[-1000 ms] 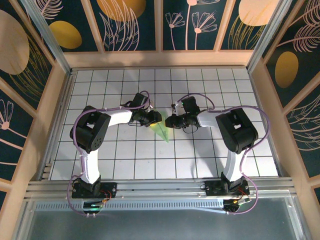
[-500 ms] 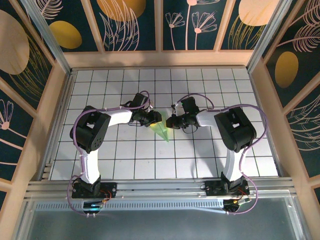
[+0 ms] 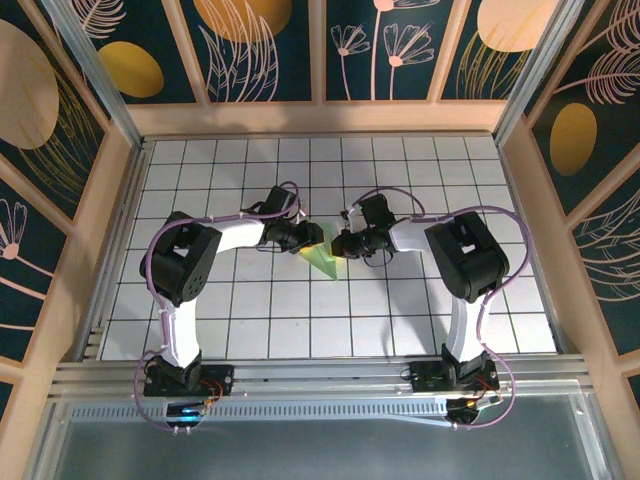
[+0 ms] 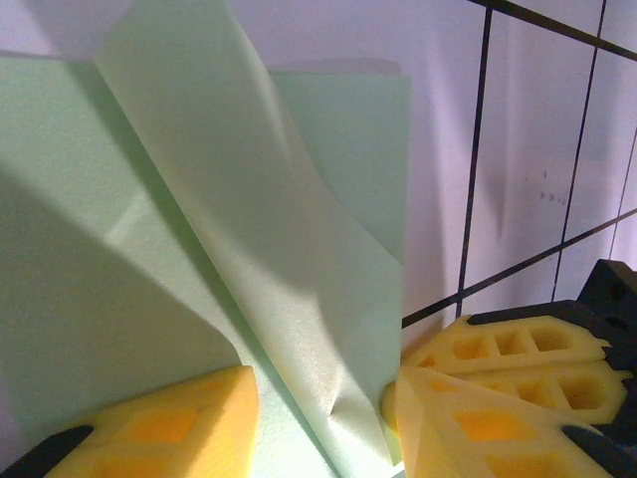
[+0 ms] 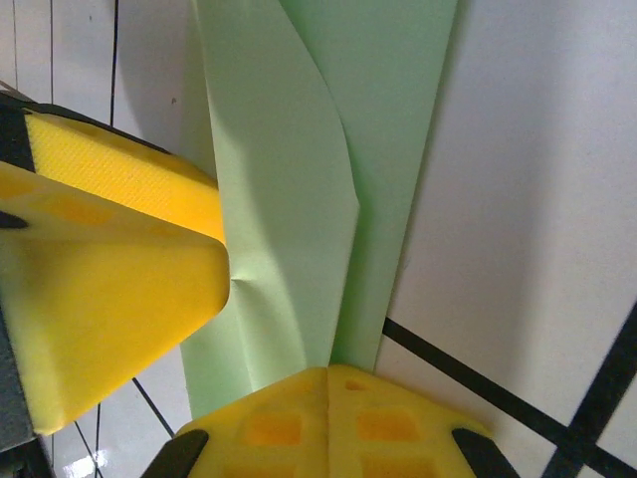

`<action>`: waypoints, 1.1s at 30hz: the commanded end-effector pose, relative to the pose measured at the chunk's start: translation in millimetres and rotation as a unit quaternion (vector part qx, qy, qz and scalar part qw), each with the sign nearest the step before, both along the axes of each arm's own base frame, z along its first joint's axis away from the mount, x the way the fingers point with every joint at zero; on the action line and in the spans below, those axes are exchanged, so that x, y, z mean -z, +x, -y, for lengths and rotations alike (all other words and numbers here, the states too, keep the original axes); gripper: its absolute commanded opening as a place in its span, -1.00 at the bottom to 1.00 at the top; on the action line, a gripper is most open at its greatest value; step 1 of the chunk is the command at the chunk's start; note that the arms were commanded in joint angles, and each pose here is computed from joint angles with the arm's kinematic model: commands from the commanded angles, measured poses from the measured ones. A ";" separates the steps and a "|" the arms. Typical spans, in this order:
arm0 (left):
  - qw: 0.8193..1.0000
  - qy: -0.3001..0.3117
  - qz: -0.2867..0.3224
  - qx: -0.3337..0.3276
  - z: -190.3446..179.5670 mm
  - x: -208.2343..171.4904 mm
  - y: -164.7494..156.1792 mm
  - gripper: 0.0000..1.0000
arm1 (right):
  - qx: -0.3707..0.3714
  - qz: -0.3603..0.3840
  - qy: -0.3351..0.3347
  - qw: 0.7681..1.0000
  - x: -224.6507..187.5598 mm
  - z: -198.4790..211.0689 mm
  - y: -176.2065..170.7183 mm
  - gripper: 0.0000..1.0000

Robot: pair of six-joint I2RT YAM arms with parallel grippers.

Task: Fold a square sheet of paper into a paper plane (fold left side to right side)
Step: Fourth fold the wing at the center of the table.

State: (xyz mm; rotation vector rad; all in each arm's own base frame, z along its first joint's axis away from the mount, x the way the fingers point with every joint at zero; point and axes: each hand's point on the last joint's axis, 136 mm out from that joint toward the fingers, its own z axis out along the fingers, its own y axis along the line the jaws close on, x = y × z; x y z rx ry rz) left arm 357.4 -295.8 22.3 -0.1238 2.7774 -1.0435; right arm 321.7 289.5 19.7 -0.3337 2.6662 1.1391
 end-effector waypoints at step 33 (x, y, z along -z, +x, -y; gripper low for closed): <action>0.999 -0.048 0.014 0.002 10.8 -33.2 4.8 -0.80 | 0.029 -0.038 -0.095 0.994 43.2 23.1 -11.2 -1.00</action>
